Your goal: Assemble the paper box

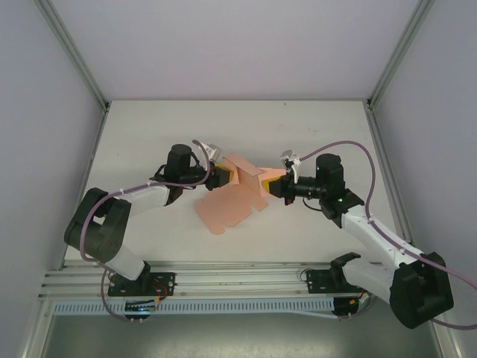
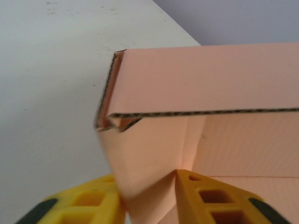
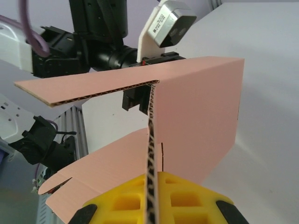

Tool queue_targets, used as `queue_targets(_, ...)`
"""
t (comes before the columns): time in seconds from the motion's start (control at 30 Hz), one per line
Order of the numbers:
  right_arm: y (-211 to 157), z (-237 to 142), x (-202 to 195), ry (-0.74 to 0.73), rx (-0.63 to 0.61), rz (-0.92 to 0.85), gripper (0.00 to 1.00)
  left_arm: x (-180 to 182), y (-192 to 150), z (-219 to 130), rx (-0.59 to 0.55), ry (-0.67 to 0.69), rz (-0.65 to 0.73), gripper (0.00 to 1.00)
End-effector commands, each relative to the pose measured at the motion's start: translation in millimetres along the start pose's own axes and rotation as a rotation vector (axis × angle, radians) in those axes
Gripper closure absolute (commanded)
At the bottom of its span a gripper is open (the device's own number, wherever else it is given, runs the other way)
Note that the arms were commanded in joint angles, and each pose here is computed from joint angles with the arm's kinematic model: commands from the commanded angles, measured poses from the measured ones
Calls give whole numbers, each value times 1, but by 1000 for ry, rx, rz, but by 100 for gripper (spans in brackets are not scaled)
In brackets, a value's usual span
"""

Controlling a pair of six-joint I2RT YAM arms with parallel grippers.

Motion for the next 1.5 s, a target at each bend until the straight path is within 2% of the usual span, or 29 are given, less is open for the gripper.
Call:
queue_targets(0.0, 23, -3, 10, 54, -66, -85, 100, -11, 8, 0, -15, -116, 43, 79)
queue_targets(0.17, 20, 0, 5, 49, -60, -72, 100, -25, 18, -2, -33, -207, 105, 92)
queue_targets(0.23, 17, 0, 2, 28, -50, -69, 100, -23, 20, -1, -28, -184, 98, 100)
queue_targets(0.3, 12, -1, -7, -47, -20, -52, 96, -15, 23, 0, -18, -103, 74, 100)
queue_targets(0.37, 2, -6, -22, -200, 36, -36, 57, -3, 22, -3, -7, 27, 65, 100)
queue_targets(0.47, -4, -27, -46, -503, 86, -59, 30, 14, 19, -11, 9, 202, 81, 100)
queue_targets(0.5, -4, -35, -51, -592, 102, -85, 27, 19, 18, -13, 23, 252, 79, 100)
queue_targets(0.53, -3, -42, -54, -661, 119, -123, 25, 25, 18, -14, 41, 306, 64, 100)
queue_targets(0.6, 5, -53, -54, -759, 144, -212, 6, 41, 14, -16, 103, 423, 15, 100)
queue_targets(0.7, 18, -49, -40, -768, 195, -379, 3, 49, 4, -14, 162, 458, -27, 100)
queue_targets(0.83, 34, -16, -21, -672, 302, -684, 3, 47, -2, -15, 193, 468, -80, 100)
queue_targets(0.93, 50, 10, -20, -586, 318, -788, 5, 47, -11, -15, 252, 524, -94, 100)
queue_targets(1.03, 49, 40, -28, -482, 351, -834, 8, 42, -20, -12, 272, 518, -93, 100)
queue_targets(1.23, 30, 87, -40, -286, 435, -802, 18, 41, -25, -8, 297, 549, -119, 100)
queue_targets(1.37, 16, 102, -52, -240, 522, -789, 20, 43, -26, -9, 307, 573, -124, 100)
queue_targets(1.47, 3, 109, -64, -244, 605, -771, 28, 42, -26, -8, 309, 566, -129, 100)
Point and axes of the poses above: each hand's point on the last joint's axis, 136 mm out from that joint toward the fingers, its own z axis out along the fingers, its own x axis along the line the jaws close on, y = z × x, the point moved 5 cm from there along -z, back along the fingers, and after that the axes turned 4 degrees about -z, right-handed, at the moved point
